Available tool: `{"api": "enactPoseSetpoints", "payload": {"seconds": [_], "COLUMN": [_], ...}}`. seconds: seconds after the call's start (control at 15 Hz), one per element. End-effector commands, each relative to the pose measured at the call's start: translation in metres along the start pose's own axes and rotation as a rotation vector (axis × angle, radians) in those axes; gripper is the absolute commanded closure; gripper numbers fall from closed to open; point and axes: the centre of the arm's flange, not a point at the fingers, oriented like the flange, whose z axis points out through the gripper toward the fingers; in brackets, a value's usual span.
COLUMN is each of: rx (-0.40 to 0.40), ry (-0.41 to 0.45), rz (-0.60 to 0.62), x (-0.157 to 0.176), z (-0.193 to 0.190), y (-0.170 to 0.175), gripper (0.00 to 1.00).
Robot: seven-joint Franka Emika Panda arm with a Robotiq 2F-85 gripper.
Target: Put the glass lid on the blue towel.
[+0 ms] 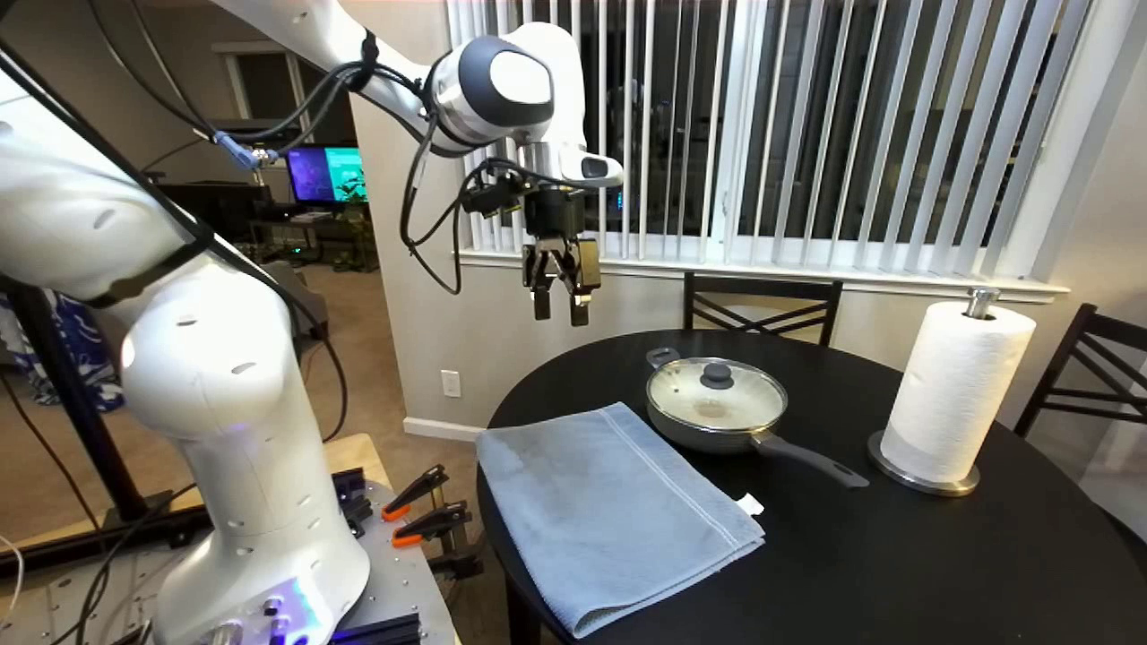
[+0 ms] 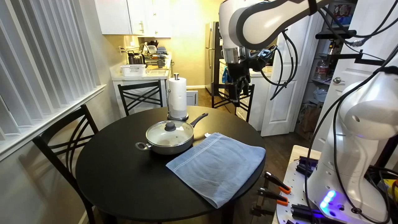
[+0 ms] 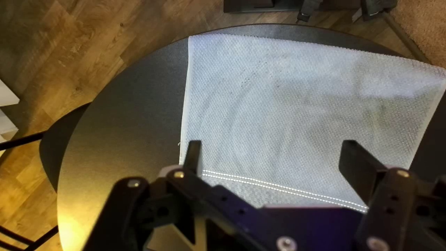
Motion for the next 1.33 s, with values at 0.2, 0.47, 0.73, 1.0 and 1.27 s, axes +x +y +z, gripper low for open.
{"api": "enactPoseSetpoints", "payload": {"seconds": [0.2,0.47,0.73,1.0,1.27], "rx": [0.026,0.043,0.111,0.126,0.176], "ry": [0.13,0.2,0.158,0.147,0.129], "rz": [-0.051,-0.057,-0.037,0.002,0.031], "x": [0.062,0.122,0.19,0.253,0.296], "z": [-0.012,-0.009,0.006,0.017,0.038], "y": [-0.041,-0.071,-0.072,-0.064,-0.067], "gripper": [0.0,0.0,0.0,0.0,0.0]}}
